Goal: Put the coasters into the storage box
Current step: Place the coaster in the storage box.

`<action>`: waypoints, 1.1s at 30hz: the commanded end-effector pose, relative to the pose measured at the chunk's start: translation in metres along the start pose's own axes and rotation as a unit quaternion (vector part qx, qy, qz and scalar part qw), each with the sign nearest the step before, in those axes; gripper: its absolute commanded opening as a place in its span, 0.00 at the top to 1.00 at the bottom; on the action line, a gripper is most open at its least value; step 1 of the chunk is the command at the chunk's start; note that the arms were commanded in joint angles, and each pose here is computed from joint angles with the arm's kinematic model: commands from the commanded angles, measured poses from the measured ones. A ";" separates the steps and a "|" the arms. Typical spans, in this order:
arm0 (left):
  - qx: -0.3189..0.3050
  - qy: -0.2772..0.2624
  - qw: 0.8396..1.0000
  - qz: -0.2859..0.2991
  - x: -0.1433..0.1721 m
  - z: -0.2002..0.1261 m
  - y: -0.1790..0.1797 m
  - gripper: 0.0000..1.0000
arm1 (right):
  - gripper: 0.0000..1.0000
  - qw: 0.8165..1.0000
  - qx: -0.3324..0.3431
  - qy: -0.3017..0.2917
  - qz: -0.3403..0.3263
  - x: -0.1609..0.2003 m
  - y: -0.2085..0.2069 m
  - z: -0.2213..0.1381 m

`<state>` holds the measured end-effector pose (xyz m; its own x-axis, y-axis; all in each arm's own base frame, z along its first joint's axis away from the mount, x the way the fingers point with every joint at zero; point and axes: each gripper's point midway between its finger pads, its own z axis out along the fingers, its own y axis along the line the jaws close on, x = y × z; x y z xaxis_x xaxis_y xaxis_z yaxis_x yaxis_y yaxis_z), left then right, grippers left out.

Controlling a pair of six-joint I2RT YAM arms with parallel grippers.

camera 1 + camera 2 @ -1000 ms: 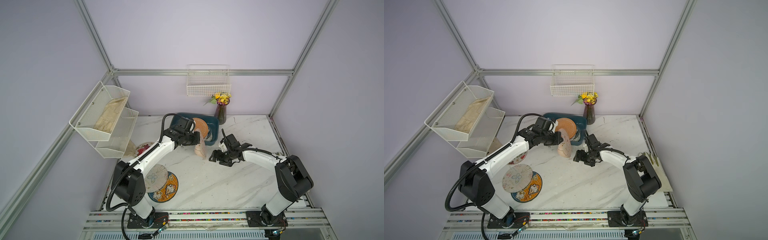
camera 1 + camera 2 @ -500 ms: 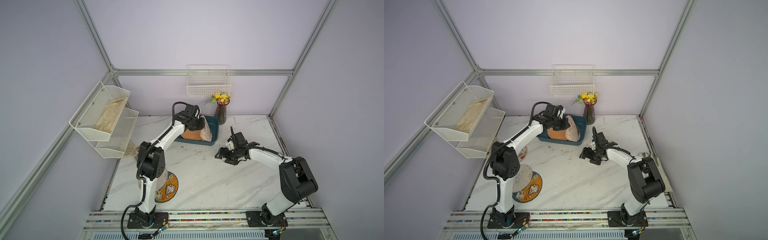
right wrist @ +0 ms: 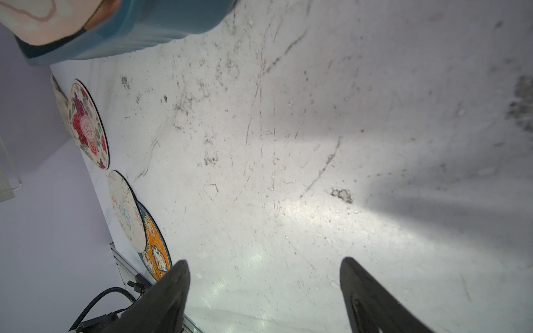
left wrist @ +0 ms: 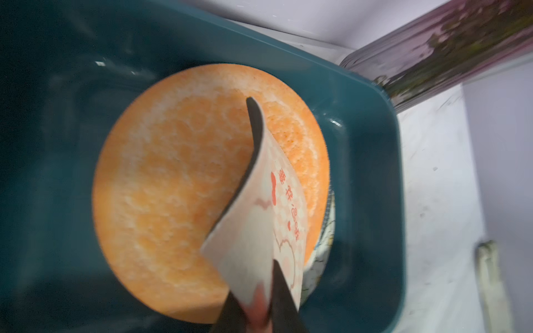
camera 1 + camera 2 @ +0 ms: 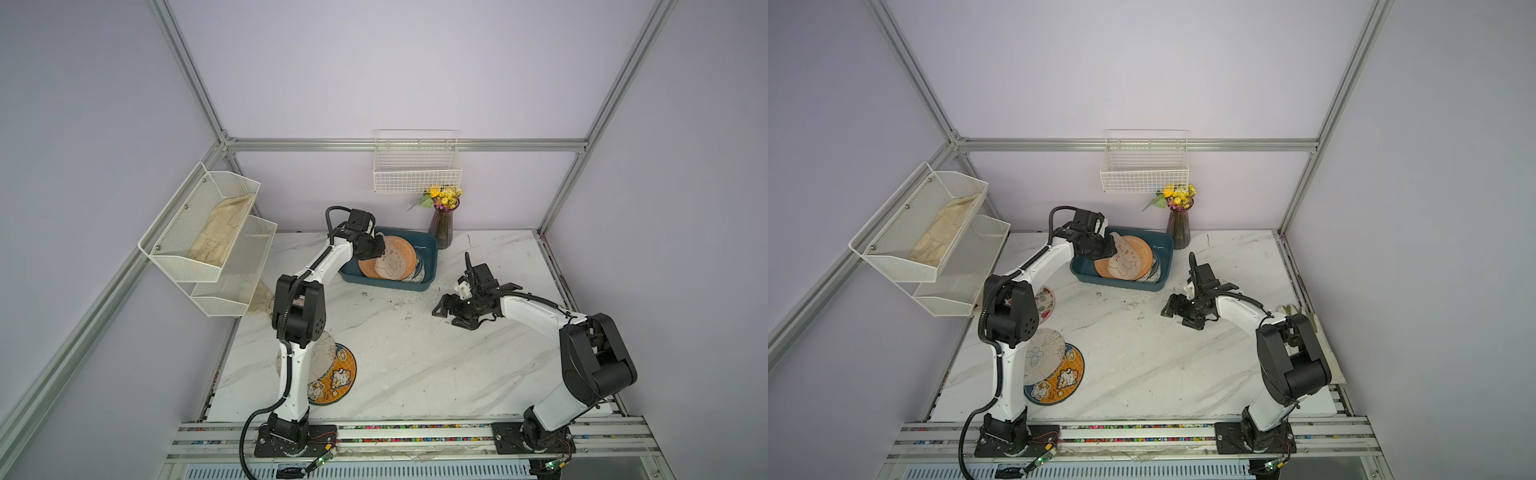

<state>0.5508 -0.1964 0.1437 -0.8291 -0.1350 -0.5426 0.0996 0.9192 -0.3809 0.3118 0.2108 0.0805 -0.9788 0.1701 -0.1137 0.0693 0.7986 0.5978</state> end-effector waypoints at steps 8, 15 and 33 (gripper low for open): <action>-0.079 -0.021 0.996 0.022 0.003 -0.037 0.025 0.00 | 0.17 1.000 0.010 0.005 -0.007 0.004 -0.003 -0.005; -0.081 -0.017 0.997 0.011 0.021 -0.060 0.027 0.00 | 0.17 1.000 0.003 -0.002 -0.002 0.000 0.000 -0.004; -0.066 0.008 0.992 -0.108 0.158 -0.140 0.055 0.00 | 0.16 0.999 -0.006 0.022 -0.044 0.005 0.023 0.011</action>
<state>0.3662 -0.1230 0.1401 -0.8548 -0.2562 -0.4513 -0.0998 0.9346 -0.3415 0.3101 0.2286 0.0819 -0.9864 0.1057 -0.1262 0.0102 0.8042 0.5943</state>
